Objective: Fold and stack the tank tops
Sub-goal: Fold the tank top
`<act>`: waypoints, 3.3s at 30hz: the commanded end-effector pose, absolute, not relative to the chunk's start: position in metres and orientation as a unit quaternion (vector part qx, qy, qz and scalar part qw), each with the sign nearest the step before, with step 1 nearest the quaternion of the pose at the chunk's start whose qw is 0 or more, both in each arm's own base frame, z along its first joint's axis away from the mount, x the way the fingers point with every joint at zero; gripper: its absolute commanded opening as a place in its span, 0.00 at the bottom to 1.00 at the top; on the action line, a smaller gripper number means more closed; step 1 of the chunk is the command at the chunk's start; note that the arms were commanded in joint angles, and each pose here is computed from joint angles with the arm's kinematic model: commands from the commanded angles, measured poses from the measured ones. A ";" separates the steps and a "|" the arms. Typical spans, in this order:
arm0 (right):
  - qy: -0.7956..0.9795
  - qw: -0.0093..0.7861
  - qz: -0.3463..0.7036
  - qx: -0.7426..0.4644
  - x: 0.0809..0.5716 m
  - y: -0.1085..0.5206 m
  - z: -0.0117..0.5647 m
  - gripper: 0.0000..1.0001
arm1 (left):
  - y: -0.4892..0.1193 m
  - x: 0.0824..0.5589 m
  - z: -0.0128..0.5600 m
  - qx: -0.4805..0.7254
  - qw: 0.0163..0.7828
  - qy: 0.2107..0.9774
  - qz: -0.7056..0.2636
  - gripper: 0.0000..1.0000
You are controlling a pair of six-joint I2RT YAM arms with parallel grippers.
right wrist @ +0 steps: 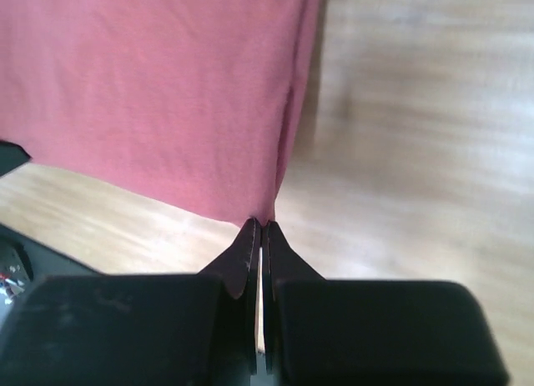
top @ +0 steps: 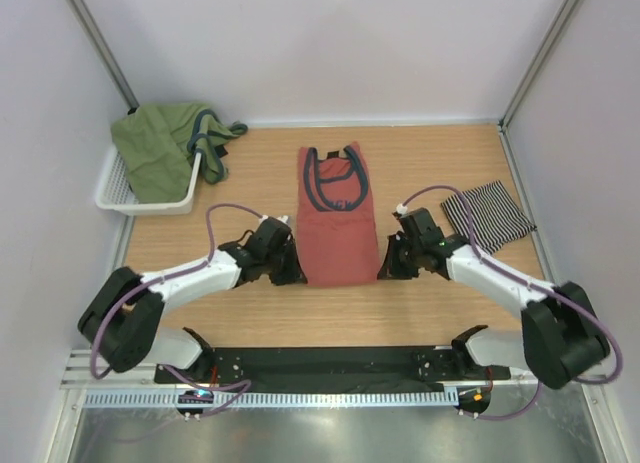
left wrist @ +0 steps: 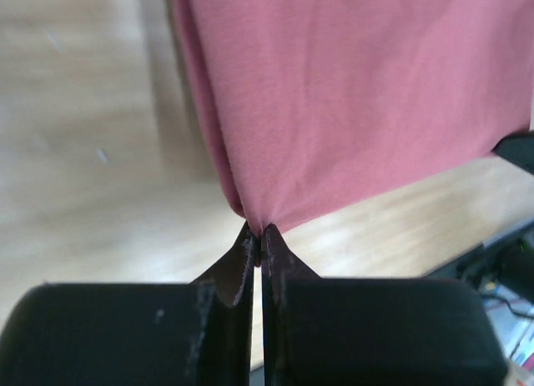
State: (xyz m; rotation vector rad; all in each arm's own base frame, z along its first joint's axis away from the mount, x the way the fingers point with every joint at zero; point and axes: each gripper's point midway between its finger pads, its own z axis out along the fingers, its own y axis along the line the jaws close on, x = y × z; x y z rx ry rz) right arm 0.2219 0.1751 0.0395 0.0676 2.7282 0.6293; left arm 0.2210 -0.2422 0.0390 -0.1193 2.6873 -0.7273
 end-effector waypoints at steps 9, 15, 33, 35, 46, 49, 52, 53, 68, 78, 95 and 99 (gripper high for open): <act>0.943 0.228 0.243 0.020 0.170 0.169 0.125 0.01 | -0.232 0.162 0.121 -0.039 0.211 0.934 -0.287 0.00; 0.935 0.238 0.262 0.004 0.160 0.170 0.155 0.01 | -0.237 0.143 0.141 -0.022 0.186 0.932 -0.312 0.00; 0.921 0.276 0.274 0.007 0.155 0.162 0.193 0.01 | -0.245 0.110 0.162 -0.025 0.171 0.926 -0.336 0.00; 0.921 0.280 0.272 0.006 0.156 0.162 0.195 0.01 | -0.246 0.111 0.167 -0.025 0.174 0.924 -0.341 0.00; 0.918 0.319 0.234 -0.009 0.185 0.160 0.222 0.01 | -0.259 0.125 0.183 -0.034 0.191 0.917 -0.349 0.00; 0.914 0.333 0.232 -0.014 0.195 0.164 0.234 0.01 | -0.257 0.136 0.191 -0.039 0.204 0.917 -0.340 0.00; 0.915 0.333 0.227 -0.019 0.202 0.167 0.241 0.01 | -0.262 0.139 0.203 -0.035 0.203 0.914 -0.351 0.00; 0.913 0.336 0.231 -0.022 0.202 0.168 0.245 0.01 | -0.264 0.138 0.205 -0.034 0.199 0.912 -0.356 0.00; 0.916 0.306 0.257 0.000 0.159 0.154 0.225 0.01 | -0.282 0.103 0.187 -0.017 0.162 0.915 -0.369 0.00; 0.917 0.338 0.210 0.006 0.180 0.143 0.232 0.01 | -0.286 0.112 0.198 -0.026 0.185 0.909 -0.373 0.00; 0.920 0.362 0.152 -0.010 0.264 0.168 0.251 0.01 | -0.283 0.186 0.219 -0.063 0.194 0.904 -0.375 0.00; 0.919 0.363 0.152 -0.009 0.284 0.169 0.255 0.01 | -0.277 0.203 0.224 -0.072 0.197 0.903 -0.375 0.00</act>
